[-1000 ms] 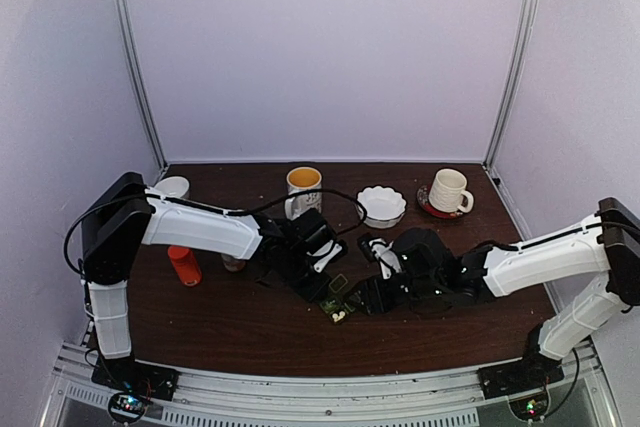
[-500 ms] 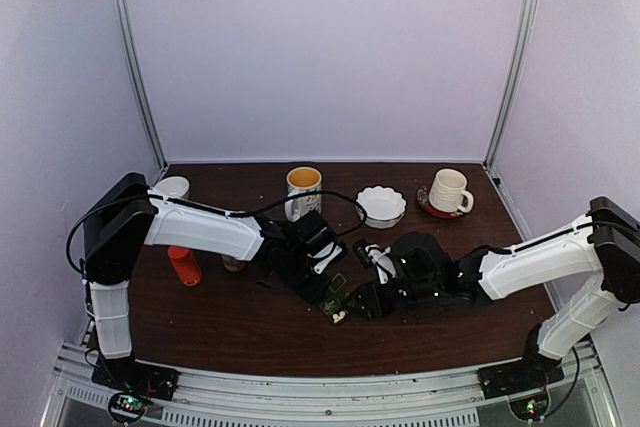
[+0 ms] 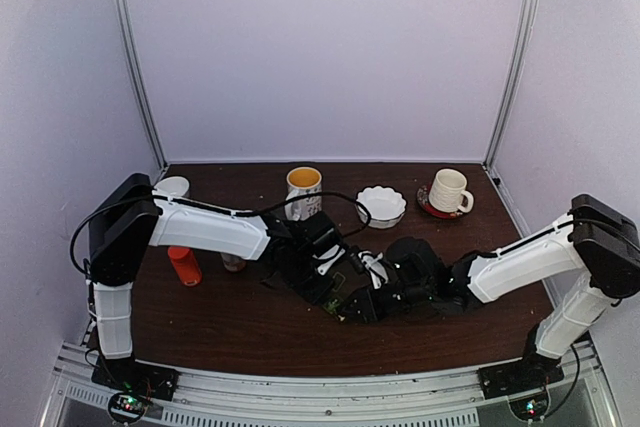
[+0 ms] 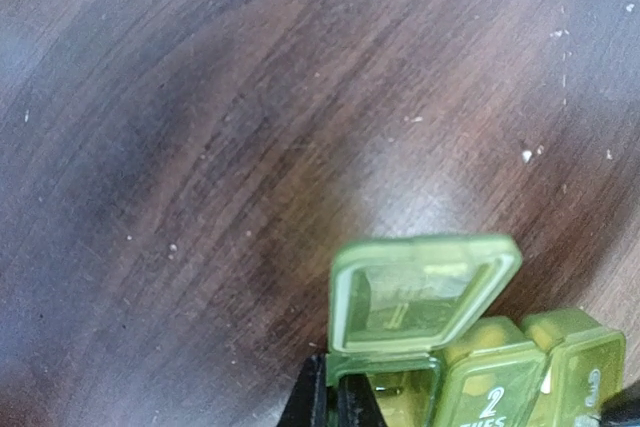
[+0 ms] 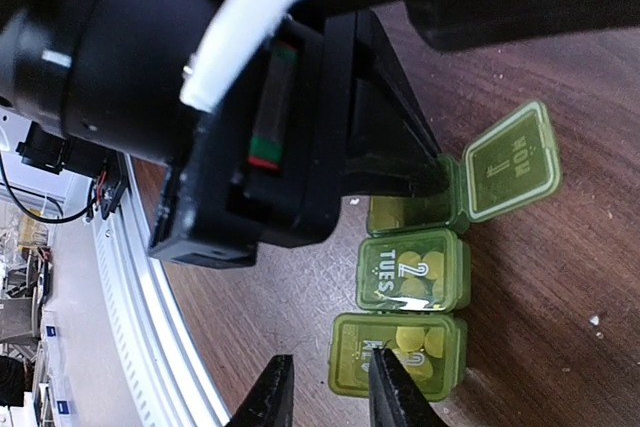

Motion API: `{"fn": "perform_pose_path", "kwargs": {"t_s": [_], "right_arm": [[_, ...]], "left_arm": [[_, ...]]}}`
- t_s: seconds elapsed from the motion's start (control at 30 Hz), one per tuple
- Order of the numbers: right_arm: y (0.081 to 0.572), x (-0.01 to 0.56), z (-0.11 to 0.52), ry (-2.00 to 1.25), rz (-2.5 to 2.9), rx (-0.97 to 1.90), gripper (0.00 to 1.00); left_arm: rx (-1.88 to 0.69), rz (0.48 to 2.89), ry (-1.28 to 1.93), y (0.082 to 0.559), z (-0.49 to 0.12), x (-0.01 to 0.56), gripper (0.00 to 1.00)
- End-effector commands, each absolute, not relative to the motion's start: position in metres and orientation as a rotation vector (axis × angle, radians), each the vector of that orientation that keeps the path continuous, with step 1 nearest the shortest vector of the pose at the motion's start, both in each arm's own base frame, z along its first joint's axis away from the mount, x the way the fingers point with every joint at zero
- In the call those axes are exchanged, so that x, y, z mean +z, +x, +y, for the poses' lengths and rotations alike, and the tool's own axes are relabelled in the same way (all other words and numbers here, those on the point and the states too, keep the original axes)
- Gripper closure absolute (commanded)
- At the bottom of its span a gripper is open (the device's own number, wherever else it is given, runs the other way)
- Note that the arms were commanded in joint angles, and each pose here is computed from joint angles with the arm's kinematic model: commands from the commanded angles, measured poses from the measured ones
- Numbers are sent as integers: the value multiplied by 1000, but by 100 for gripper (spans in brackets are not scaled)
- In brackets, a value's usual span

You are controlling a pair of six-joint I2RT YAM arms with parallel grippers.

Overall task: Sort the pills into containers
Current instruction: Close the lid of the pill container in the compartment of the pill container.

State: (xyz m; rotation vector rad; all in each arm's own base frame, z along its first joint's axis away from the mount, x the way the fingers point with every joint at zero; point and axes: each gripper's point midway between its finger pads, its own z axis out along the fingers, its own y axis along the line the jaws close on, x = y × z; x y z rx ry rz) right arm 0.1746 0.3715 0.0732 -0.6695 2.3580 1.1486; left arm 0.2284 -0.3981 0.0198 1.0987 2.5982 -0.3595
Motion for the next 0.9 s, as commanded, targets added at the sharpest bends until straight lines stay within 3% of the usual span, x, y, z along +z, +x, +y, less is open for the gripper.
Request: {"fn": "perform_pose_path", "kwargs": {"t_s": [0.0,0.1,0.33,0.47,0.87], "right_arm": [[172,64,374,-669,2371,1163,71],[172,51,373,-661,2412,1137,71],[176,39,372,-632,2455,1100,86],[182,31,366,-597,2498,1018,99],[176,-15,345,-549,2640,892,100]], "left_arm": [[-363,2604,1072,230,-404,21,100],[-364,2602,1075,230,-406,21,100],[-371,2593,1081,230,-410,23,100],[-368,2602,1085,229,-410,23,100],[-377,2626,1069,229,-413,21,100]]}}
